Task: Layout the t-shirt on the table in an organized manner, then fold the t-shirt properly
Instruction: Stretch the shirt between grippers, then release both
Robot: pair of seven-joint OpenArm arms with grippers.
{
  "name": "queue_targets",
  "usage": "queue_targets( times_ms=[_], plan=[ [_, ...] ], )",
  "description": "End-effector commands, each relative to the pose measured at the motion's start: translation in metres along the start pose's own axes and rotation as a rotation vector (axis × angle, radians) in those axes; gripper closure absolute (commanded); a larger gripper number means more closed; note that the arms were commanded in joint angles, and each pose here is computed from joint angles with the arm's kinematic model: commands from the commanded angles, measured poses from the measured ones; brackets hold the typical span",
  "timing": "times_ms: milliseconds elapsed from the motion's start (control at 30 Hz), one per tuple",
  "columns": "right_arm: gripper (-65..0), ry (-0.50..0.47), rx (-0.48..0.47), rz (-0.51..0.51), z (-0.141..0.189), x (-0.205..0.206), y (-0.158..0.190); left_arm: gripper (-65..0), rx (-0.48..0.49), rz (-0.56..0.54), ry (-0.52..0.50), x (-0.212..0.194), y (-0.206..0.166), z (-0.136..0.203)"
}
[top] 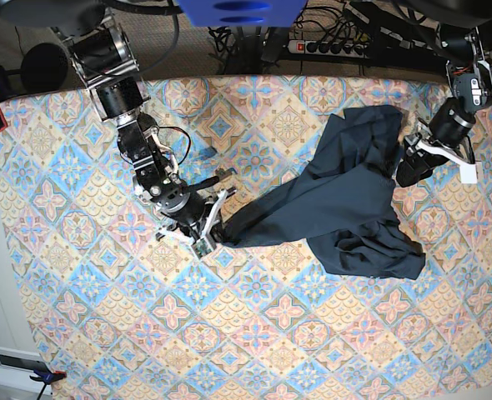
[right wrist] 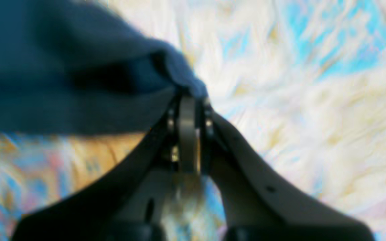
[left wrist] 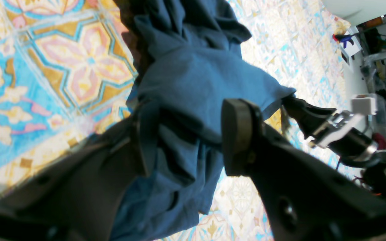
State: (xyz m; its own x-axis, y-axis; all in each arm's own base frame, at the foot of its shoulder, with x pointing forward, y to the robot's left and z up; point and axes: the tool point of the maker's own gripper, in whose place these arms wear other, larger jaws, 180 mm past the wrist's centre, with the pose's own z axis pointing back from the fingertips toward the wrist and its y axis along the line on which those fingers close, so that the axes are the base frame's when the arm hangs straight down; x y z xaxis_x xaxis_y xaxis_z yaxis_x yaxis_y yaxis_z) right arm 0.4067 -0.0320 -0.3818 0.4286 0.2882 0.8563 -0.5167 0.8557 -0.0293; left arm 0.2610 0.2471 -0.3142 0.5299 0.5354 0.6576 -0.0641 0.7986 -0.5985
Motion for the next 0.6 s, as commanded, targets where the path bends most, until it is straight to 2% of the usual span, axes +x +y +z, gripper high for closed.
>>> queue_targets(
  times_ms=[0, 167, 400, 567],
  plan=[
    [0.0, -0.132, -0.065, 0.002, 0.013, 0.045, -0.031, -29.7, -0.022, -0.023, -0.027, 0.011, -0.007, 0.002],
    [0.0, -0.201, -0.213, -0.031, 0.065, 0.046, -0.087, -29.7, -0.022, -0.023, -0.026, 0.011, -0.007, 0.002],
    [0.0, -0.2, -0.448, -0.018, 0.153, 0.023, -0.182, -29.7, -0.02, -0.025, -0.026, 0.011, -0.006, 0.001],
    [0.0, -0.157, -0.642, -0.112, 0.214, -0.011, -0.235, -29.7, 0.006, -0.032, -0.031, 0.005, -0.003, -0.002]
  ],
)
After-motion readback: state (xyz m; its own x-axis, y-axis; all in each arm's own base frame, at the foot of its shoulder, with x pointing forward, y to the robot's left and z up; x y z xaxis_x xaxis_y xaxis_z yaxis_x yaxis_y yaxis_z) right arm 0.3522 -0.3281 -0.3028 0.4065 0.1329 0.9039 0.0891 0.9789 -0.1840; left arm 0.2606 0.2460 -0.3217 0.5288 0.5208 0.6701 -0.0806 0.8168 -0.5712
